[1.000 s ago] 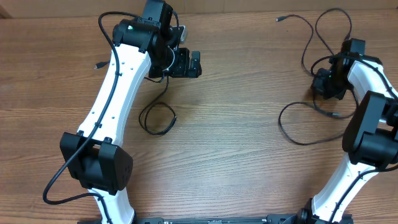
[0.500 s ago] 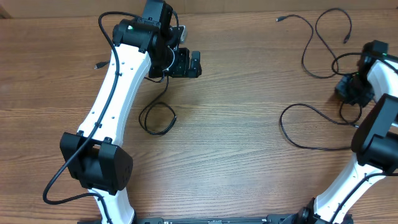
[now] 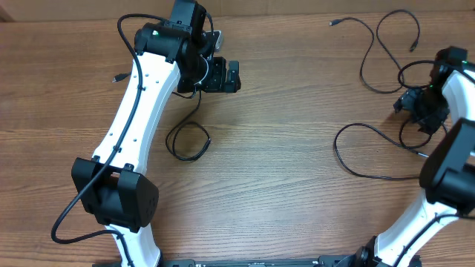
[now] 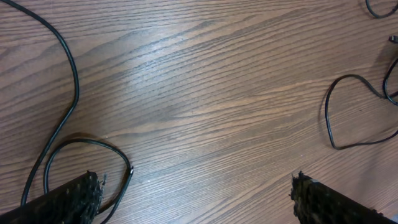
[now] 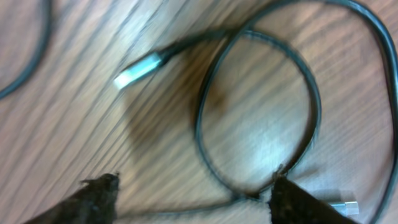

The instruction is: Untangle cables

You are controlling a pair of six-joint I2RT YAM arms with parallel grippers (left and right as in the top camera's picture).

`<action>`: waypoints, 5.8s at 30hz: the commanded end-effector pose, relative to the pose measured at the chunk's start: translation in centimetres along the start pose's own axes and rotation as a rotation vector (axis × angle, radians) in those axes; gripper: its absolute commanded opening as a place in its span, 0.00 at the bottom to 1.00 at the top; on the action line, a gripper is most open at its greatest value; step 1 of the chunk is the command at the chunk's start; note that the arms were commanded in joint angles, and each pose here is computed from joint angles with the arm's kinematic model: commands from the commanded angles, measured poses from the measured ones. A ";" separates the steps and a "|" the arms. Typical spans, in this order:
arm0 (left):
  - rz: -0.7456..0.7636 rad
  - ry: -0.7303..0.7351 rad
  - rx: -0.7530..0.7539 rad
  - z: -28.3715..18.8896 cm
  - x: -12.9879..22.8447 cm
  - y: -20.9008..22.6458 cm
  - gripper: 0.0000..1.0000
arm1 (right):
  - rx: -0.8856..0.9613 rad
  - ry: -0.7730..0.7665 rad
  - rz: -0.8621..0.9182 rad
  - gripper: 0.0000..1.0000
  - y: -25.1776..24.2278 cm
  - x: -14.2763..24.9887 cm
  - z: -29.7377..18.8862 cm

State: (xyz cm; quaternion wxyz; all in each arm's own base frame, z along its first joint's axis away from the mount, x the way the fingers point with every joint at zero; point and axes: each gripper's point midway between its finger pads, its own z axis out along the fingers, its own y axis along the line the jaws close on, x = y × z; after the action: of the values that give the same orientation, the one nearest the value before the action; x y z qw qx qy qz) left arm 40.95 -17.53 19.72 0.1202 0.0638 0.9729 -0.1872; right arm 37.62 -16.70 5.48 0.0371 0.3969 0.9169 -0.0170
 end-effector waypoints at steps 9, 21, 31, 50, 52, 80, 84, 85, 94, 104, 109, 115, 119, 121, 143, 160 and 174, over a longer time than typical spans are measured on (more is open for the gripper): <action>0.002 -0.031 0.001 -0.9 -0.6 -0.4 0.99 | -0.212 0.233 -0.070 0.83 5.5 8.6 -3.5; 0.002 -0.031 0.001 -0.9 -0.6 -0.4 0.99 | -0.132 0.282 -0.292 0.82 9.1 16.2 1.2; 0.002 -0.031 0.001 -0.9 -0.6 -0.4 1.00 | -0.037 0.274 -0.284 0.46 8.1 18.4 3.5; 0.002 -0.031 0.001 -0.9 -0.6 -0.4 0.99 | -0.183 0.009 -0.330 0.04 11.9 10.1 1.0; 0.002 -0.031 0.001 -0.9 -0.6 -0.4 0.99 | -0.199 -0.042 -0.321 0.04 12.4 8.2 -0.2; 0.002 -0.031 0.001 -0.9 -0.6 -0.4 1.00 | -0.025 -0.092 -0.112 0.77 5.5 3.1 -2.8; 0.002 -0.031 0.001 -0.9 -0.6 -0.4 1.00 | 0.000 -0.091 0.030 0.91 0.3 0.4 -2.6; 0.002 -0.031 0.001 -0.9 -0.6 -0.4 1.00 | -0.005 -0.077 0.070 0.91 -1.1 0.1 -2.5; 0.001 -0.032 0.001 -0.9 -0.6 -0.3 1.00 | 0.041 0.063 0.393 1.00 -9.6 1.4 -1.2; 0.004 -0.031 0.001 -0.8 -0.6 -0.5 0.99 | 0.021 0.099 0.458 0.95 -10.1 3.7 3.5; 0.004 -0.031 0.001 -0.8 -0.6 -0.5 1.00 | 0.024 0.087 0.462 0.69 -10.3 3.9 4.3; 0.003 -0.031 0.002 -0.8 -0.6 -0.5 0.99 | 0.025 0.085 0.479 0.61 -10.3 4.5 5.6; 0.004 -0.031 0.001 -0.8 -0.6 -0.5 1.00 | 0.017 0.086 0.479 0.61 -10.2 4.5 6.1; 0.003 -0.031 0.002 -0.8 -0.6 -0.5 1.00 | -0.012 0.080 0.479 0.61 -9.7 4.2 6.1; 0.003 -0.031 0.002 -0.8 -0.6 -0.5 1.00 | -0.215 -0.056 0.451 0.59 -6.0 -0.6 5.1; 0.004 -0.031 0.002 -0.8 -0.6 -0.5 1.00 | -0.373 -0.199 0.226 0.68 1.6 -6.8 -6.6; 0.004 -0.031 0.002 -0.8 -0.6 -0.5 0.99 | -0.237 -0.235 0.129 0.68 10.5 -5.5 1.1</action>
State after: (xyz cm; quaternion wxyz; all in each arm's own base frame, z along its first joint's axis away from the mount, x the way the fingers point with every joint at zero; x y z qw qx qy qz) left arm 40.94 -17.53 19.70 0.1200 0.0637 0.9729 -0.1871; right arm 49.62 -11.14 5.26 0.1860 0.3973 0.8927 0.1035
